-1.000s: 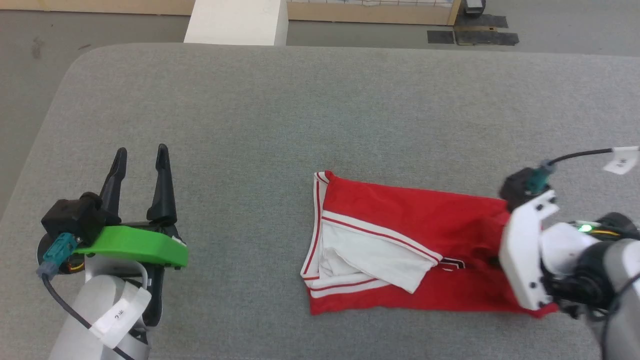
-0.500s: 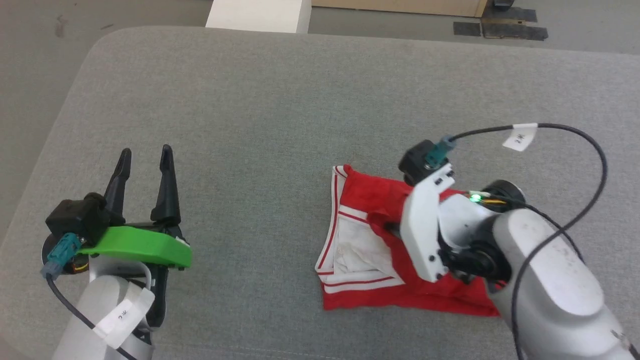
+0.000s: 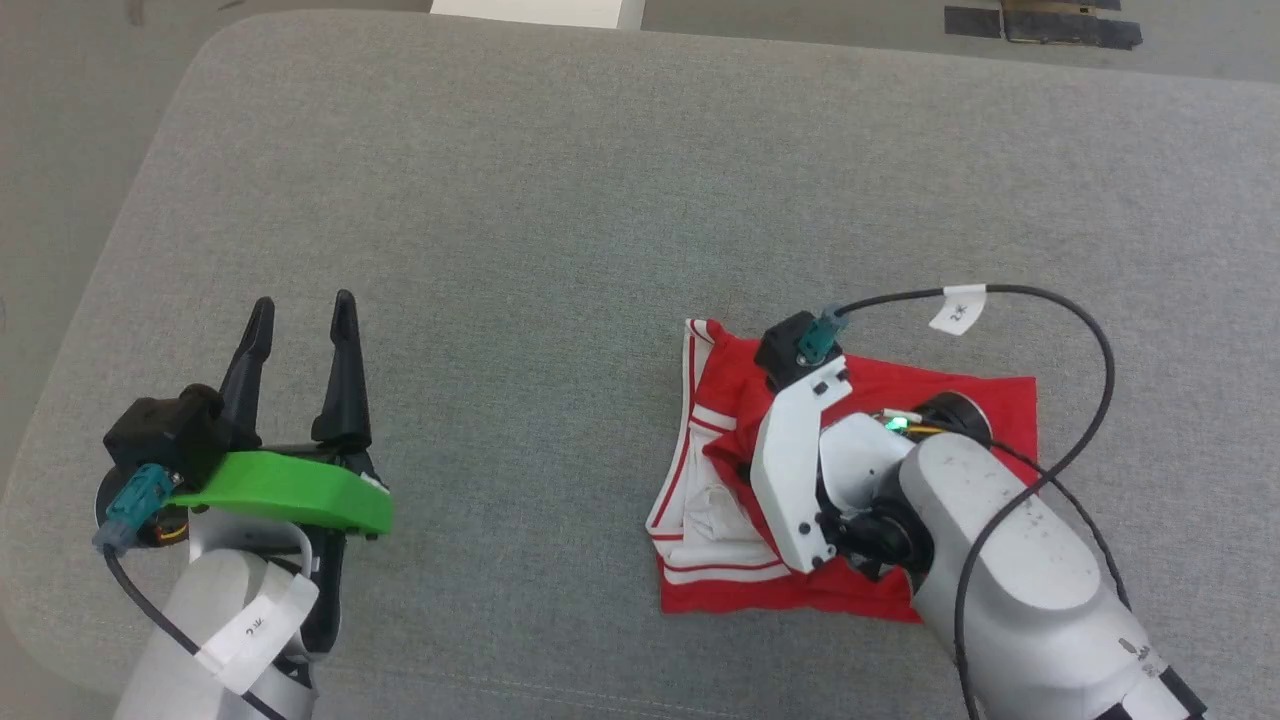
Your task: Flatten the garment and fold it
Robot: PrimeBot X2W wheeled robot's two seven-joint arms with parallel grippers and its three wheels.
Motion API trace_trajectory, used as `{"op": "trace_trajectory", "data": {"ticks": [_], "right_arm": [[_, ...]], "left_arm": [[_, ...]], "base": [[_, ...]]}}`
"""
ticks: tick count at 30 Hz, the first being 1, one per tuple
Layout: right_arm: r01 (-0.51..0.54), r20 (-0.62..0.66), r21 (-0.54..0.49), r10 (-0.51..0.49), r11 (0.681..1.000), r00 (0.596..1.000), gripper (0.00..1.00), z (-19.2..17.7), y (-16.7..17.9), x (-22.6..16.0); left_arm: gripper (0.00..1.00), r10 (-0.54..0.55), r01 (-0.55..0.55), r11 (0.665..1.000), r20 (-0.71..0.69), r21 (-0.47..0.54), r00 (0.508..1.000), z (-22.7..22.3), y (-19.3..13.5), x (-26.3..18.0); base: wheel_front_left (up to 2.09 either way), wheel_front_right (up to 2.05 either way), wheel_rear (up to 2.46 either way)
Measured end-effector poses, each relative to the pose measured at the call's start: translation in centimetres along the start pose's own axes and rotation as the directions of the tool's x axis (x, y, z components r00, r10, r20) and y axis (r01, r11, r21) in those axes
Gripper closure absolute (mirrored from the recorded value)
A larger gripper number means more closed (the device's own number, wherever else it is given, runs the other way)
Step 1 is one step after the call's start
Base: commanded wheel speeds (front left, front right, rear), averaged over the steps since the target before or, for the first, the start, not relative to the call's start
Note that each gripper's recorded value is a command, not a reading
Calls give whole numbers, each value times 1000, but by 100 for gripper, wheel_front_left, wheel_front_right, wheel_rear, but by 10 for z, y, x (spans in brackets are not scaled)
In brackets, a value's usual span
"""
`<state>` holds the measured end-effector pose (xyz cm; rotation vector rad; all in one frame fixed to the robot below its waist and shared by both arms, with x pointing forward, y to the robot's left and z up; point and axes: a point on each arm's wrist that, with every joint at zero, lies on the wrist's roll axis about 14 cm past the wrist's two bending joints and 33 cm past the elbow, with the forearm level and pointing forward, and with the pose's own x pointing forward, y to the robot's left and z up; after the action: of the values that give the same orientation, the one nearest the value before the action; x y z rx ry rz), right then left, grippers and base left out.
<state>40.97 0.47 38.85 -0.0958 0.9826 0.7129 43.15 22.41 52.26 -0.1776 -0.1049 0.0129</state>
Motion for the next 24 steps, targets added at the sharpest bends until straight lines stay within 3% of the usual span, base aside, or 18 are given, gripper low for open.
{"op": "trace_trajectory", "data": {"ticks": [4, 5, 6, 16, 20, 24], "right_arm": [[-2, 6, 15, 1, 1000, 1000, 100, -2, 0, 5], [-5, 10, 20, 5, 1000, 1000, 65, -1, 1, 5], [-8, 19, 17, 8, 1000, 1000, 0, 0, 2, 5], [-143, 212, -35, 147, 989, 966, 0, 54, 51, -25], [-146, 360, -65, 160, 987, 919, 0, 89, 57, -56], [-84, 551, -65, 106, 994, 828, 0, 125, 36, -103]], "left_arm": [[0, -4, 4, 1000, -7, -4, 1000, -2, -1, -1], [0, -5, 5, 1000, -8, -5, 1000, -3, -2, -1], [0, -6, 6, 1000, -7, -6, 1000, -3, -2, -1], [0, -23, 23, 1000, 19, -9, 1000, 8, -8, -2], [0, -39, 40, 999, 38, -8, 998, 16, -14, -4], [0, -55, 55, 998, 59, -5, 997, 24, -19, -7]], "base": [[0, 0, 0], [0, 0, 0], [0, 0, 0], [0, 0, 0], [0, 0, 0], [0, 0, 0]]}}
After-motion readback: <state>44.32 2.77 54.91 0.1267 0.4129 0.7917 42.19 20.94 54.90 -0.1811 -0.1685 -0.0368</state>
